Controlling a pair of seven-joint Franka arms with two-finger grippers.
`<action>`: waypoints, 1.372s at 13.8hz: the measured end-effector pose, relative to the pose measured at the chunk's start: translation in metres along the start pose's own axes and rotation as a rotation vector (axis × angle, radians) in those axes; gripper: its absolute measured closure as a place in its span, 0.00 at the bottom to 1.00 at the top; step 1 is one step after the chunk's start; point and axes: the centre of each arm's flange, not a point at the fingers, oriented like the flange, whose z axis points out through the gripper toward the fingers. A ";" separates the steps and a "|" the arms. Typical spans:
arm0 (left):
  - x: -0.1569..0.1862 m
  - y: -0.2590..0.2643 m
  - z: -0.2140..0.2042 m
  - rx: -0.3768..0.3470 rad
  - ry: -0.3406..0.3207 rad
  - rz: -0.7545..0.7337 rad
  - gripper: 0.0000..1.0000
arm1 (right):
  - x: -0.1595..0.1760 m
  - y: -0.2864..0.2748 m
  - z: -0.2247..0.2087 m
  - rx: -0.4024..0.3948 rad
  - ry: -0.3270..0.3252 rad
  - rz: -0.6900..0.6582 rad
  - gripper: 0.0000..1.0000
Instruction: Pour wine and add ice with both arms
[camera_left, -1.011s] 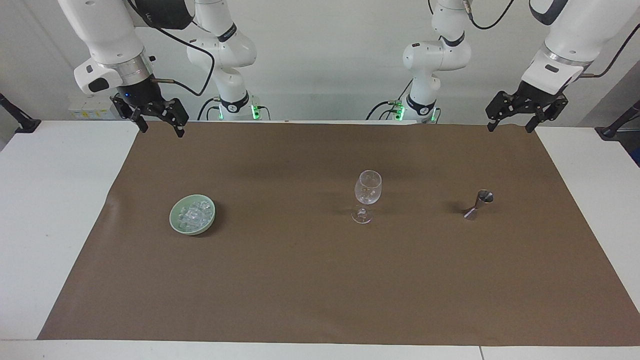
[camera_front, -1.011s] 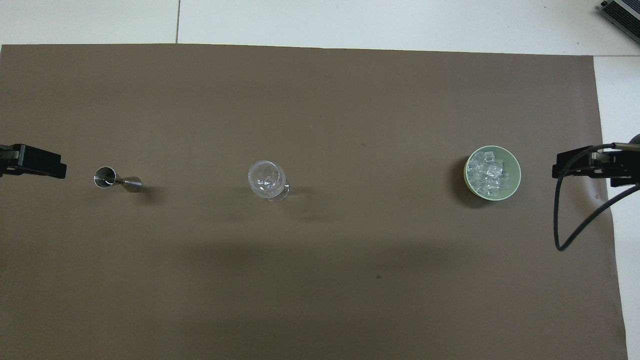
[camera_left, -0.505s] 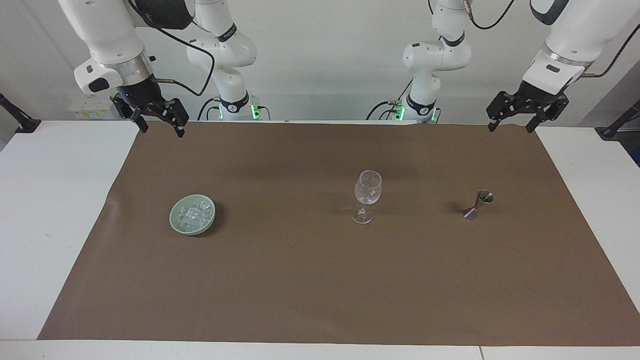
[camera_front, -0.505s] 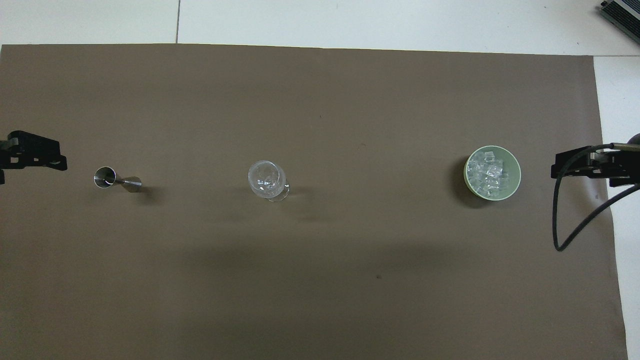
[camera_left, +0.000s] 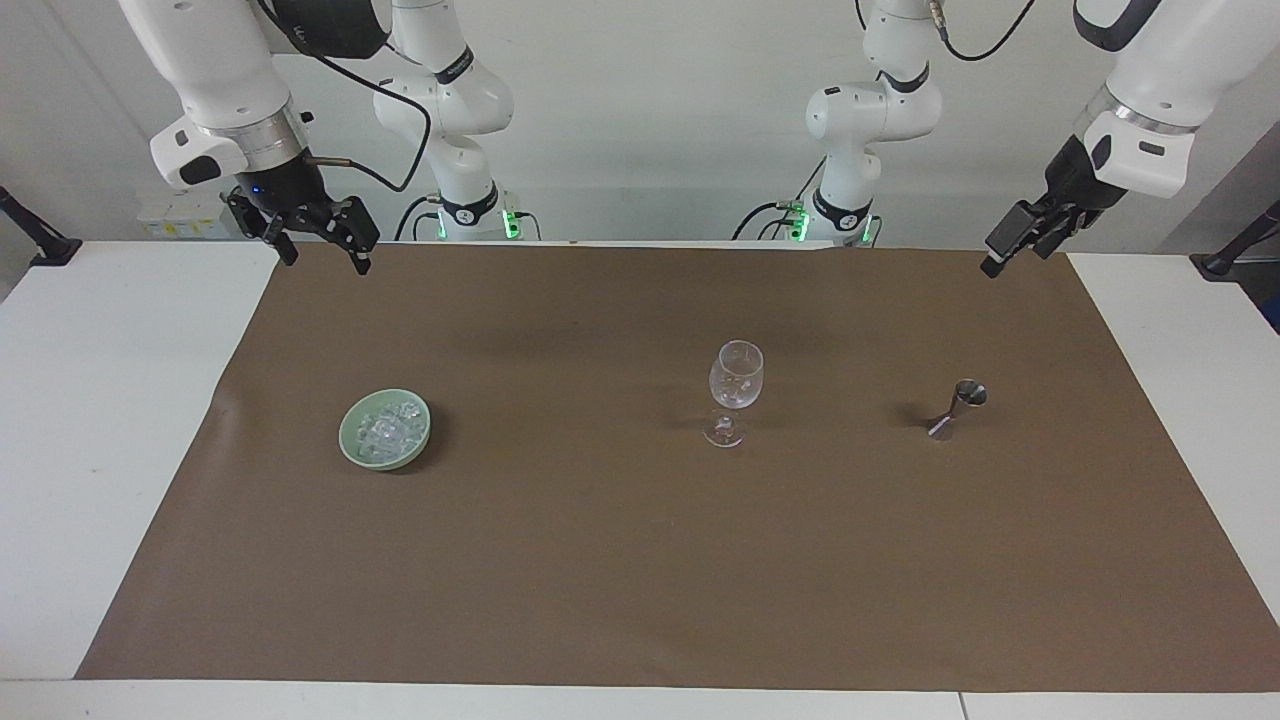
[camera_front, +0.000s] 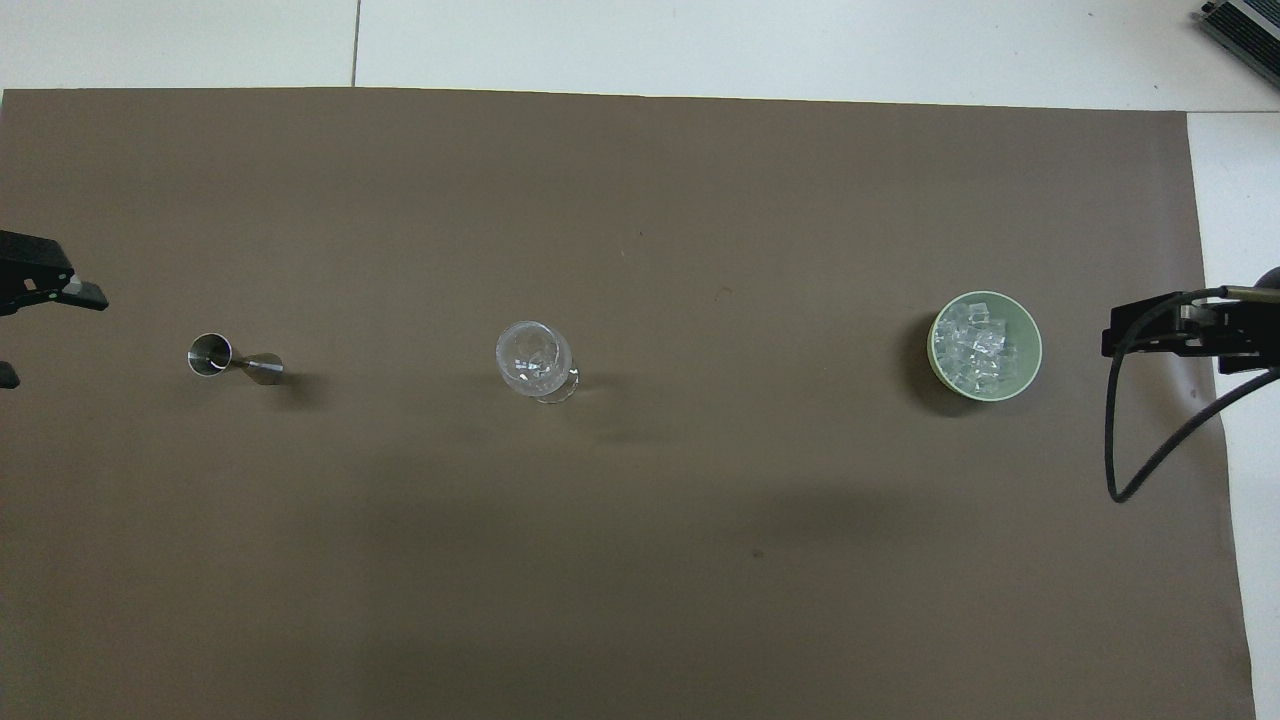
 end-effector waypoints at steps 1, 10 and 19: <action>0.003 -0.007 0.001 -0.012 0.000 -0.051 0.00 | 0.000 0.000 0.000 0.000 0.000 0.000 0.00; 0.025 -0.077 0.003 -0.235 -0.073 -0.471 0.00 | 0.000 0.000 0.000 0.000 0.000 0.000 0.00; 0.038 -0.133 0.040 -0.440 -0.212 -0.907 0.00 | 0.000 0.000 0.000 0.000 0.000 0.000 0.00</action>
